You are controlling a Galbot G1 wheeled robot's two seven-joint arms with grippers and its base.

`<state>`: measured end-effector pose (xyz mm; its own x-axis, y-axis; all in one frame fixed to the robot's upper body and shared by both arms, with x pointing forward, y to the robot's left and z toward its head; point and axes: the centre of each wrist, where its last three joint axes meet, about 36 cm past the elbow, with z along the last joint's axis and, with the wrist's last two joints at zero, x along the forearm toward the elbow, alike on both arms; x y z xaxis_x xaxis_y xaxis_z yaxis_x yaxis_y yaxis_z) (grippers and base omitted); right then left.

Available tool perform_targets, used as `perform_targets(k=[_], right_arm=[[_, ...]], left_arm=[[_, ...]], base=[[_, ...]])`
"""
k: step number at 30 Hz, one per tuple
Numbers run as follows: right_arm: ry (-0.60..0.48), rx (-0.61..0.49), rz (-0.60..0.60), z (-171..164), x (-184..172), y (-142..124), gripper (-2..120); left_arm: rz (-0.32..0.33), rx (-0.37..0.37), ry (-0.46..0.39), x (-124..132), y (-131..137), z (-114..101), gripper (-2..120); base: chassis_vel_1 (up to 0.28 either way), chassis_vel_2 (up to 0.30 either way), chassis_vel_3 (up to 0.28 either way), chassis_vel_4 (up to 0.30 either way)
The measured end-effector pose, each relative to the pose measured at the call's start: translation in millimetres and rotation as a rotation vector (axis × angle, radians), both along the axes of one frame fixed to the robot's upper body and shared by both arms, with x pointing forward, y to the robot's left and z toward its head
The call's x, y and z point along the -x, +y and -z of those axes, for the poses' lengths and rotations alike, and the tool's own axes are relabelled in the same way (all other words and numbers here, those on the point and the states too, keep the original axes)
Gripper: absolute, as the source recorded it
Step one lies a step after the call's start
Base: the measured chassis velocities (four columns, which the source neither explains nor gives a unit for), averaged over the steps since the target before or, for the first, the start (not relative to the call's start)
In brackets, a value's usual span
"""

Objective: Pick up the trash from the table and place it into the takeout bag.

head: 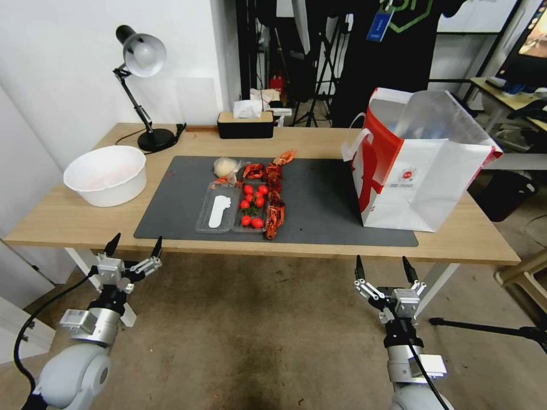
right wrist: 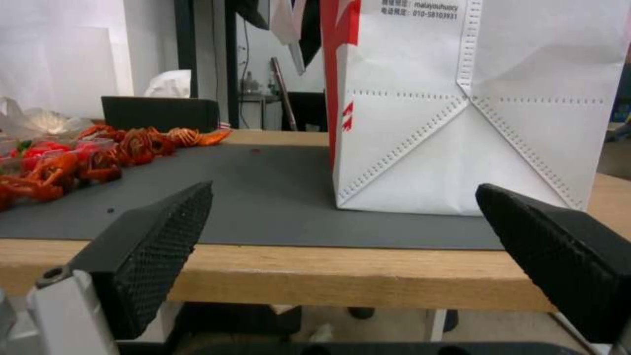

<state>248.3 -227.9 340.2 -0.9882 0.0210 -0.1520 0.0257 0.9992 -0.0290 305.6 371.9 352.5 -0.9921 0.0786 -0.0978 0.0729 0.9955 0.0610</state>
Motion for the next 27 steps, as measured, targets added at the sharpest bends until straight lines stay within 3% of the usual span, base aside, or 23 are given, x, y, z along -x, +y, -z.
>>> perform_targets(k=[7,11,22,27], right_arm=[[0.0,0.0,0.0,0.6,-0.1,0.1,100],[-0.001,-0.001,-0.001,0.9,-0.8,0.4,100],[-0.001,0.001,0.002,0.4,0.6,0.6,100],[-0.003,0.0,0.005,-0.4,0.4,1.3,100]], left_arm=[[0.005,-0.005,-0.001,-1.0,1.2,-0.9,100],[0.031,-0.017,-0.008,-13.9,-0.8,-11.2,100],[0.169,-0.022,-0.004,-89.4,-30.6,-59.9,100],[0.206,-0.01,0.026,-112.3,-38.2,-67.6,100]], base=[[0.0,0.0,0.0,0.0],[0.0,0.0,0.0,0.0],[0.0,0.0,0.0,0.0],[0.0,0.0,0.0,0.0]])
